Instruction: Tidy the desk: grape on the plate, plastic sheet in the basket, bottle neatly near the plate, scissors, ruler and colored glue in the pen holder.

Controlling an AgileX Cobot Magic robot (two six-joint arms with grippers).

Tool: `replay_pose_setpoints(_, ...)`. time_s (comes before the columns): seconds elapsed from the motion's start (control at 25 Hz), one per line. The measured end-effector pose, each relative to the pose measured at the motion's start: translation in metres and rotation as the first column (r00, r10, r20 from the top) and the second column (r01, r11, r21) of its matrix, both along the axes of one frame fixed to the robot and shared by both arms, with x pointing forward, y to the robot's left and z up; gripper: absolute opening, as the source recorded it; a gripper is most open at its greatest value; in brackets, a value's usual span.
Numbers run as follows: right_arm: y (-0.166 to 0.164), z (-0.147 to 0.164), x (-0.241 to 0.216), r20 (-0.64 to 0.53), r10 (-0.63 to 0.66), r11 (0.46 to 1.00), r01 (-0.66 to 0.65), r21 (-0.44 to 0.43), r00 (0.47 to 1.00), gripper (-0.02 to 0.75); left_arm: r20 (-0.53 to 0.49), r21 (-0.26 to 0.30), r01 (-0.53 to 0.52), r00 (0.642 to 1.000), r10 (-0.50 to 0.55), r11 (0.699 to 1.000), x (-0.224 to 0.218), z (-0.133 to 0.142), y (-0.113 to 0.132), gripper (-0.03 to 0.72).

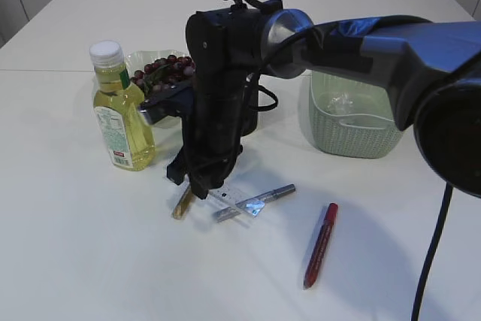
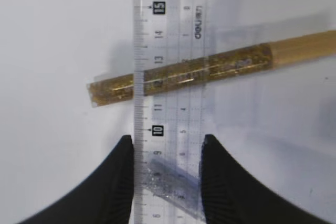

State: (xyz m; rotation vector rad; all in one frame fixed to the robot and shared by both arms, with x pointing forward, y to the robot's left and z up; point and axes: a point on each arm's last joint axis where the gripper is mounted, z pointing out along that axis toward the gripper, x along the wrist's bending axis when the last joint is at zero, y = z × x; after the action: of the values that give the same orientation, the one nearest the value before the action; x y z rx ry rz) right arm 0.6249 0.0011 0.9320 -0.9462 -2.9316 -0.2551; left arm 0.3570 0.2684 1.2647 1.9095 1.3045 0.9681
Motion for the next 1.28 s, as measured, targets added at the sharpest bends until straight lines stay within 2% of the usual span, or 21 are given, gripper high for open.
replay_pose_setpoints(0.32,-0.003,0.018,0.0,0.016,-0.152,0.988,0.152,0.002,0.988,0.3,0.0,0.0,0.0,1.0,0.0,1.0,0.0,0.0,0.0,0.308)
replay_pose_setpoints(0.8,-0.01,0.087,-0.013,0.096,-0.157,0.983,0.147,0.11,0.983,0.3,0.0,0.0,0.0,1.0,0.0,1.0,0.0,0.0,0.0,0.308)
replay_pose_setpoints(0.96,-0.021,0.095,-0.027,0.084,-0.151,0.985,0.143,0.097,0.985,0.299,0.0,0.0,0.0,1.0,0.0,1.0,0.0,0.0,0.0,0.308)
replay_pose_setpoints(1.12,-0.036,0.097,-0.044,0.145,-0.166,0.981,0.149,0.125,0.975,0.299,0.0,0.0,0.0,1.0,0.0,1.0,0.0,0.0,0.0,0.308)
replay_pose_setpoints(1.28,-0.051,0.111,-0.059,0.287,-0.197,0.965,0.134,0.224,0.937,0.299,0.0,0.0,0.0,1.0,0.0,1.0,0.0,0.0,0.0,0.308)
